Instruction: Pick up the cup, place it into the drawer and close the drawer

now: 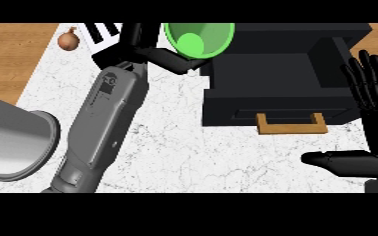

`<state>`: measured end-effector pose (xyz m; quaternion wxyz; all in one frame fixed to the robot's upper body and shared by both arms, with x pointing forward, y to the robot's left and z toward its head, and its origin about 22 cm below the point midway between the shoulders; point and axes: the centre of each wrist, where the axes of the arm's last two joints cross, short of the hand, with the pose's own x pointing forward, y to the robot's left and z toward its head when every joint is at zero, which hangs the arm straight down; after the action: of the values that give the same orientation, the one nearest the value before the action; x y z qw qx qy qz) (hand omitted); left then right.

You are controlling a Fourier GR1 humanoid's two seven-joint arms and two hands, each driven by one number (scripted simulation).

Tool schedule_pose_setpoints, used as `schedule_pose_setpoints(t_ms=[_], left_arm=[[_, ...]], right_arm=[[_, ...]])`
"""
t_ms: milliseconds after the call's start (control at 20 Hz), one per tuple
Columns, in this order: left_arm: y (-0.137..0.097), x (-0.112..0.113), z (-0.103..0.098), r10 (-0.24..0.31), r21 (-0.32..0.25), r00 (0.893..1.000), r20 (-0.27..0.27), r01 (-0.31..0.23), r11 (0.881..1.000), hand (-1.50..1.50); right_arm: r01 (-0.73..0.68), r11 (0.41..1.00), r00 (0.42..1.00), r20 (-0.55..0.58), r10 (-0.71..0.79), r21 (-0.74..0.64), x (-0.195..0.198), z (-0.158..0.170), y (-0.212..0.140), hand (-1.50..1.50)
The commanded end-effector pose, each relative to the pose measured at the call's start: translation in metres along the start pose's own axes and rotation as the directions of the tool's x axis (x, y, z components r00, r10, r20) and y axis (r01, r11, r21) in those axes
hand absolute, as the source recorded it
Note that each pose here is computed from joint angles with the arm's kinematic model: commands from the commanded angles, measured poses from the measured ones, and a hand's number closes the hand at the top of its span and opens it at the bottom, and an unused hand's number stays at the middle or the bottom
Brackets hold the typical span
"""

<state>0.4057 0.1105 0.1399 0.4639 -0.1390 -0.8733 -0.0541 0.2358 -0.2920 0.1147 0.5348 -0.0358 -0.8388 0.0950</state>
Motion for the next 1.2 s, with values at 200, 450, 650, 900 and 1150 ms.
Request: schedule_pose_setpoints(t_ms=[200,450,650,900,1150], left_arm=[[-0.040,0.015,-0.056,-0.017,0.000,0.996,-0.083,0.017,1.000,1.50],[-0.058,0.005,-0.059,-0.020,0.022,0.986,-0.163,0.024,0.999,1.50],[-0.052,-0.032,-0.025,-0.046,0.003,0.976,-0.213,0.048,0.999,1.50],[-0.070,-0.025,-0.044,-0.081,0.003,0.971,-0.226,0.084,0.996,1.50],[-0.073,-0.037,-0.034,-0.147,-0.027,0.948,-0.284,0.146,0.989,1.50]], right_arm=[[0.006,1.000,1.000,0.004,-0.006,0.012,-0.008,-0.001,0.004,-1.50],[0.012,1.000,1.000,0.014,-0.012,0.010,-0.008,-0.006,-0.005,-1.50],[-0.006,1.000,1.000,0.002,0.006,0.022,-0.008,0.011,-0.004,-1.50],[0.019,0.999,1.000,0.021,-0.019,0.032,-0.007,0.009,0.000,-1.50],[0.029,0.999,1.000,0.006,-0.029,0.035,-0.009,-0.003,0.014,-1.50]])
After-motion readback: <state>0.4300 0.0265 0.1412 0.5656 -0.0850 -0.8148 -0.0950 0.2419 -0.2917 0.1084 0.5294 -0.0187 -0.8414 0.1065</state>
